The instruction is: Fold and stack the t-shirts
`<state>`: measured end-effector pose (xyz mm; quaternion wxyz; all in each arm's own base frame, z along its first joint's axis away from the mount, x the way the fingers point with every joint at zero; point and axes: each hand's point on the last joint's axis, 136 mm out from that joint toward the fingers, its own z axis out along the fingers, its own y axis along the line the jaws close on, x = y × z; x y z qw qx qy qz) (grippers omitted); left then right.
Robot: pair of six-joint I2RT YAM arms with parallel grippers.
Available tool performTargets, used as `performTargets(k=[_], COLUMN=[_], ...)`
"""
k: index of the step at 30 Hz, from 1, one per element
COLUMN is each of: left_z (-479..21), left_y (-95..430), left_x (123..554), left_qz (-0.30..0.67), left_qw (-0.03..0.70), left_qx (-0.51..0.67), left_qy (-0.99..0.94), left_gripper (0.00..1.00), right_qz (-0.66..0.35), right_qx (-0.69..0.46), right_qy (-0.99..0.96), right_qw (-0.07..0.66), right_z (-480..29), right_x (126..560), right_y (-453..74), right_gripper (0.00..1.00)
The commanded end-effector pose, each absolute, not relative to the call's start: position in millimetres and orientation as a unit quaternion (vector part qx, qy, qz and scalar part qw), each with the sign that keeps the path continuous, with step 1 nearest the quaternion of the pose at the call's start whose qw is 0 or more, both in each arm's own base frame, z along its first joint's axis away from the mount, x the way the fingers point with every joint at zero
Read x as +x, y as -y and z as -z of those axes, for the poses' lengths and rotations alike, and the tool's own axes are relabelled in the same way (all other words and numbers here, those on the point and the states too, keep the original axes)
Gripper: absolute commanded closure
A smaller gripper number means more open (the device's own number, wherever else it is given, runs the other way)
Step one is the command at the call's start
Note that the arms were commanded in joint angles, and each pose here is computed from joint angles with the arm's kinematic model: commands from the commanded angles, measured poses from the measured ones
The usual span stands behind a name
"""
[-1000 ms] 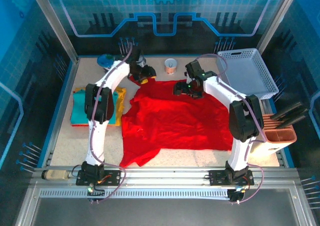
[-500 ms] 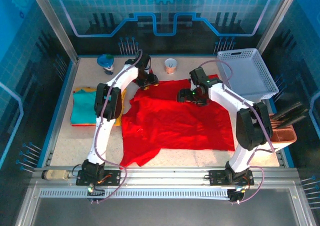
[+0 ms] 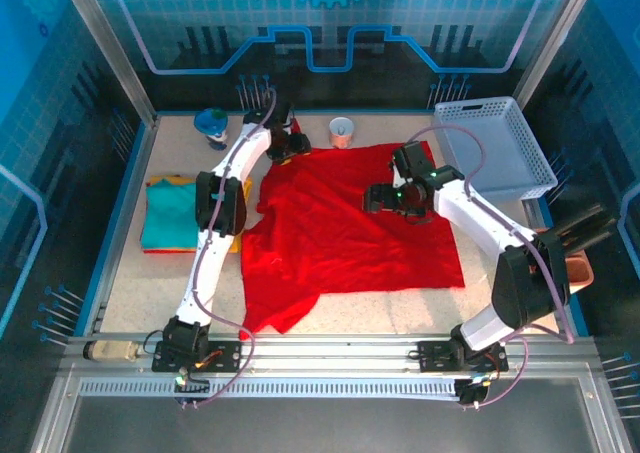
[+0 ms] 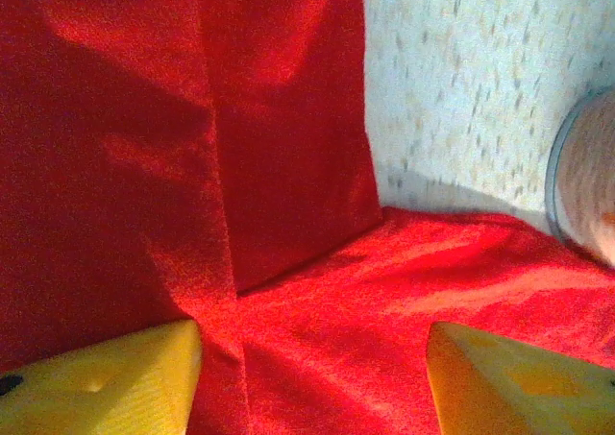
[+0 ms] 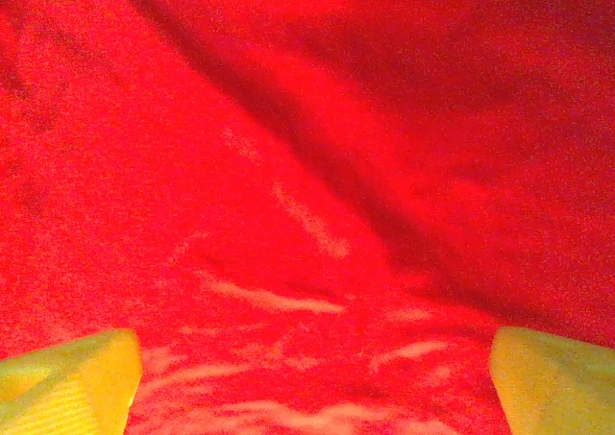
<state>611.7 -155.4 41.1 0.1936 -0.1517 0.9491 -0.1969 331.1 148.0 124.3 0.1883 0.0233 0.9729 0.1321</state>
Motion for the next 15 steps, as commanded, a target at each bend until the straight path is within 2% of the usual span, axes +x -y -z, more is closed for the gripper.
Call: performTargets(k=[1,8,15], left_z=[-79,-155,-189], left_y=[155,173,192], left_x=[635,600,518], left_qz=[0.213,0.240,0.223], left_qw=[0.257,0.271,0.231], left_qx=[-0.128,-0.072,-0.028], left_qy=[-0.934,-0.929,-0.947], left_gripper=[0.33,0.25,0.17], right_qz=[-0.117,-0.097,-0.094], right_qx=[0.040,0.058,0.094], right_qy=[-0.974,-0.969,-0.971], right_qw=[0.191,0.218,0.199], right_z=[-123,-130,-127], right_x=[320,308,289], right_y=[-136,-117,-91], right_gripper=[0.03,0.00,0.00])
